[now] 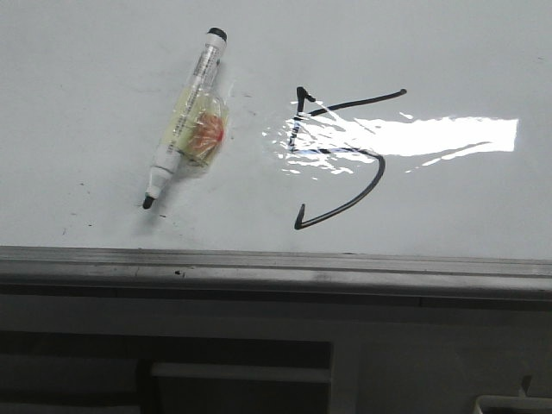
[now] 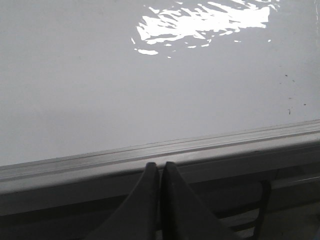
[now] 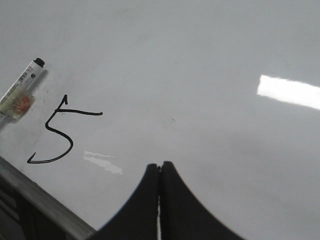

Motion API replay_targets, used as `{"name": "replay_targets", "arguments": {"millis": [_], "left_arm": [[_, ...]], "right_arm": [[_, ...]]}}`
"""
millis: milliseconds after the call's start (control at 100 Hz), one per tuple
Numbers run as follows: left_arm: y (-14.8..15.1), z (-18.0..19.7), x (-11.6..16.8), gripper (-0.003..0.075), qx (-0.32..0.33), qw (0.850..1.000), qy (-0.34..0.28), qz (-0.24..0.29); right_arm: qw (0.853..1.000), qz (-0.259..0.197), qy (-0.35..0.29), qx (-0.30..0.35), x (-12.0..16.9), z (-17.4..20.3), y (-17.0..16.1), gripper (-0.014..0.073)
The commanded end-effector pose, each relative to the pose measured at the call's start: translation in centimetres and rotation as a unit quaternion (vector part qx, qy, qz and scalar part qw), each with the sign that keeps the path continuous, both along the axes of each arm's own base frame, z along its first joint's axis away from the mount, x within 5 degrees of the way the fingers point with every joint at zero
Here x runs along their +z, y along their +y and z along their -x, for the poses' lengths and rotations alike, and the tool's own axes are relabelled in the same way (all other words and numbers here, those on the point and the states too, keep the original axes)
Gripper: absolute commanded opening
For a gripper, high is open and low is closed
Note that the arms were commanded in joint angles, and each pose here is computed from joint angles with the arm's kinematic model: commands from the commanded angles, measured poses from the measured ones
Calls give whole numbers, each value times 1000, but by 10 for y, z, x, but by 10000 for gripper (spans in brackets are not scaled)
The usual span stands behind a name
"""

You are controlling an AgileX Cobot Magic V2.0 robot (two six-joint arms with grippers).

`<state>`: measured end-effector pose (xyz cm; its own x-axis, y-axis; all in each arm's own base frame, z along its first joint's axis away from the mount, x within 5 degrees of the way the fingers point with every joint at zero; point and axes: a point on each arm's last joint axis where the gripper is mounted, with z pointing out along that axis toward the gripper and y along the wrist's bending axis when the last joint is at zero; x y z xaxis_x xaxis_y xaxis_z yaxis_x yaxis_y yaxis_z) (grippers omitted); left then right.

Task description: Write number 5 on whiteboard

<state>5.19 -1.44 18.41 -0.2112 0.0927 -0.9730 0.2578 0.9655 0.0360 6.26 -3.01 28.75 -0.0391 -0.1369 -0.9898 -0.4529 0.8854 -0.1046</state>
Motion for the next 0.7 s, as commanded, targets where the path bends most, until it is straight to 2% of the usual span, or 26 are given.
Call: {"name": "replay_targets", "arguments": {"millis": [0,200,280,340,510,630,690], "left_arm": [[0,0,0,-20,4,999,-34,16],[0,0,0,-20,4,999,-34,16],[0,0,0,-20,4,999,-34,16],[0,0,0,-20,4,999,-34,16],[0,0,0,-20,4,999,-34,16],[0,0,0,-20,4,999,-34,16],[0,0,0,-20,4,999,-34,16]], "right_arm": [[999,-11,-42,4,12,1,-2,-64],[999,-9,-41,3,11,0,-1,-64],[999,17,-26,-24,0,-3,-2,-64],[998,32,-38,-28,-5,-3,1,-64],[996,25,-84,23,-13,6,21,-64],[997,39,-65,6,-16,11,29,-64],[999,41,-31,-15,-21,12,33,-64]]}}
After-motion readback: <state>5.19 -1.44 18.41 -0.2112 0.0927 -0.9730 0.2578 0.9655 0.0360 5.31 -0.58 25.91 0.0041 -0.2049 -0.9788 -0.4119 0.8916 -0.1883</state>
